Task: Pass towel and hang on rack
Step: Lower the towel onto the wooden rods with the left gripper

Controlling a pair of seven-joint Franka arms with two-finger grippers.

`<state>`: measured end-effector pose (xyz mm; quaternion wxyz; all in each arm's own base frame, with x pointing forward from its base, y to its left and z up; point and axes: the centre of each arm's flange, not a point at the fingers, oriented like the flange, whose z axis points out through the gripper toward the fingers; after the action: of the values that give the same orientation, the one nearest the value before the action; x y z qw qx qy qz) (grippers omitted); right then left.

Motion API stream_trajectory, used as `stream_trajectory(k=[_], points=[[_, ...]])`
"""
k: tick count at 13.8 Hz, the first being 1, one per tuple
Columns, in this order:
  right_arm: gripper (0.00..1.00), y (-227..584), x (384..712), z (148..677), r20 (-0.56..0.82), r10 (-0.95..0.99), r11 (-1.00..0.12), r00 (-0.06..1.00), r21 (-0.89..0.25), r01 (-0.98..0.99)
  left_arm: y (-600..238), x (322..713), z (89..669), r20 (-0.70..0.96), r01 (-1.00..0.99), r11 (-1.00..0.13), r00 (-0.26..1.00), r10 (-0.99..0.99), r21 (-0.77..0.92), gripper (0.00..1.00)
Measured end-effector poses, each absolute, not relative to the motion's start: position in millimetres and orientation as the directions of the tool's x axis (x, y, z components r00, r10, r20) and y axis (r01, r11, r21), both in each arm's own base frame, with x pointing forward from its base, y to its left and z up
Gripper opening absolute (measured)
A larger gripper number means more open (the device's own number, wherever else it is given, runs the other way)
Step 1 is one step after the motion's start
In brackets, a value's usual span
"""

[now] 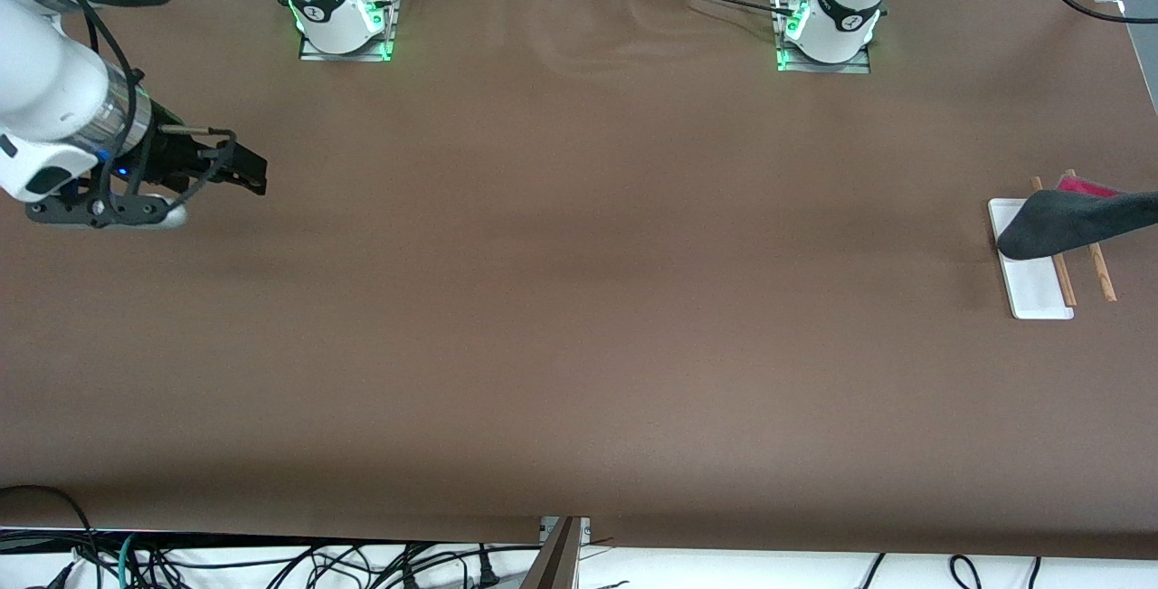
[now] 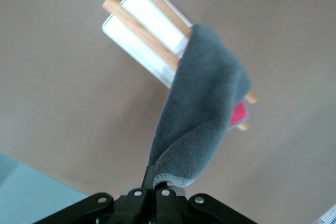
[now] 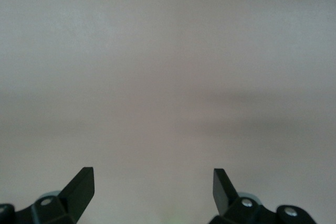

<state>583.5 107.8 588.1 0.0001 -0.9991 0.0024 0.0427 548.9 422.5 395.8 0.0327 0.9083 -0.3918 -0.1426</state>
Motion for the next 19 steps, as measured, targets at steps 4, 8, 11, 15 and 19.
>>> stream_trajectory(k=[4, 8, 11, 15, 19], points=[[1.0, 103.2, 577.0, 587.9, -0.083, -0.006, -1.0, 0.997, -0.007, -0.007, 441.1, 543.4, 379.3, -0.237, -0.692, -0.705, 0.667, -0.706, 0.155, 0.02], [1.0, 108.6, 576.5, 588.4, -0.077, 0.005, -1.0, 0.997, -0.001, 0.005, 459.6, 537.6, 364.3, -0.24, -0.683, -0.719, 0.682, -0.691, 0.129, 0.02], [1.0, 107.7, 577.3, 588.7, -0.07, 0.005, -1.0, 0.998, 0.008, 0.006, 467.4, 539.8, 347.4, -0.242, -0.687, -0.718, 0.683, -0.689, 0.108, 0.02], [1.0, 105.7, 578.9, 587.8, -0.058, 0.005, -1.0, 0.998, 0.026, 0.006, 482.0, 533.3, 319.2, -0.227, -0.668, -0.736, 0.704, -0.673, 0.11, 0.02], [1.0, 104.7, 581.1, 580.5, -0.061, 0.003, -1.0, 0.998, 0.026, 0.005, 478.7, 537.6, 314.3, -0.219, -0.648, -0.754, 0.725, -0.653, 0.107, 0.02]])
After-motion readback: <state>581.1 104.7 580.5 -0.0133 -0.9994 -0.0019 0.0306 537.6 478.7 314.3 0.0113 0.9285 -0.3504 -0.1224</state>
